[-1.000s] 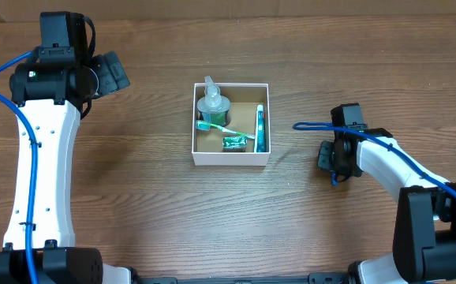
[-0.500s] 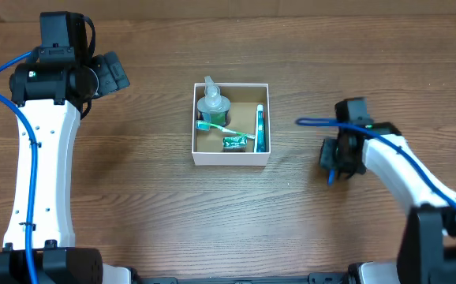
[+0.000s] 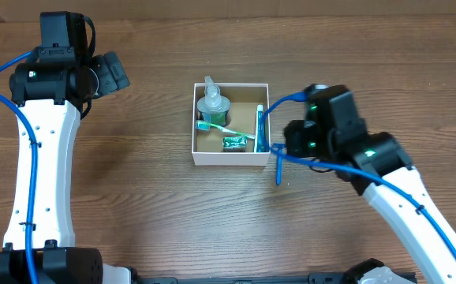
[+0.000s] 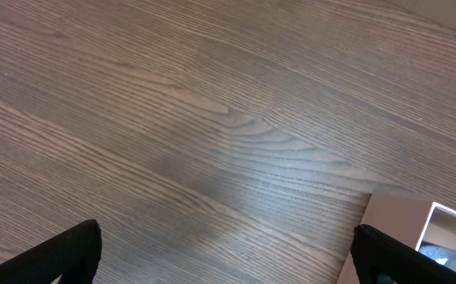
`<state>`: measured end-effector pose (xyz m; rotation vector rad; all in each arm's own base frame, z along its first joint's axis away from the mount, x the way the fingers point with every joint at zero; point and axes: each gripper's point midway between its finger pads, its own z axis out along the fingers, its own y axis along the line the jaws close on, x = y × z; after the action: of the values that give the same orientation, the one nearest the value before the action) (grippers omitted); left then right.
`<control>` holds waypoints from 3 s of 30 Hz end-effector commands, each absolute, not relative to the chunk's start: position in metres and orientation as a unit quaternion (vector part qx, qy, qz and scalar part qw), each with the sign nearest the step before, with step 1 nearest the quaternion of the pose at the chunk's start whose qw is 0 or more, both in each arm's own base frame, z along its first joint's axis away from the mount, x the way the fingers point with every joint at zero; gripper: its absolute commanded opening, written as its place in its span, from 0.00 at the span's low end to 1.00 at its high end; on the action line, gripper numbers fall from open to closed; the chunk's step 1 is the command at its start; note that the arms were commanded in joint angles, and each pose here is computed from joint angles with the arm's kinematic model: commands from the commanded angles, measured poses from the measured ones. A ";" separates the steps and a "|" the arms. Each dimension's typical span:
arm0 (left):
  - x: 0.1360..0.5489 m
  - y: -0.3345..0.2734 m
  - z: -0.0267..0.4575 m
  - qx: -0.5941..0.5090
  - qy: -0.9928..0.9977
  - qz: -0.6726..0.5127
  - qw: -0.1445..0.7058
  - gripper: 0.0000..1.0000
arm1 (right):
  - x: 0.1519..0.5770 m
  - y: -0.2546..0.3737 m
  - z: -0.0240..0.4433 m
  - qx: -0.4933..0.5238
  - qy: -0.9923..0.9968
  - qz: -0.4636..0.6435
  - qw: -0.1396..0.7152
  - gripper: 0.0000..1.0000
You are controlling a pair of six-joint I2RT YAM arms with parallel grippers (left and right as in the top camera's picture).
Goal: Pack container
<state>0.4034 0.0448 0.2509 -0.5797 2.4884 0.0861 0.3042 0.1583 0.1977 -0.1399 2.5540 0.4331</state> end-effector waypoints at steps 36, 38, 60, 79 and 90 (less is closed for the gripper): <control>0.404 0.047 0.257 -0.229 0.927 0.028 0.297 1.00 | 0.308 0.217 0.084 -0.105 0.968 0.164 0.159 0.21; 0.404 0.047 0.257 -0.229 0.927 0.028 0.297 1.00 | 0.312 0.202 0.080 -0.063 0.976 0.134 0.161 0.20; 0.404 0.047 0.257 -0.229 0.927 0.028 0.296 1.00 | 0.311 0.144 0.035 0.054 0.985 0.042 0.157 0.72; 0.404 0.047 0.257 -0.229 0.927 0.028 0.297 1.00 | 0.310 0.125 0.003 0.067 0.990 0.000 0.125 0.34; 0.404 0.047 0.257 -0.229 0.927 0.028 0.296 1.00 | 0.308 0.122 0.004 0.071 0.990 -0.004 0.119 0.09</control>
<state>0.4034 0.0448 0.2509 -0.5797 2.4884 0.0861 0.3049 0.1259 0.0022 0.1868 2.9060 -0.0029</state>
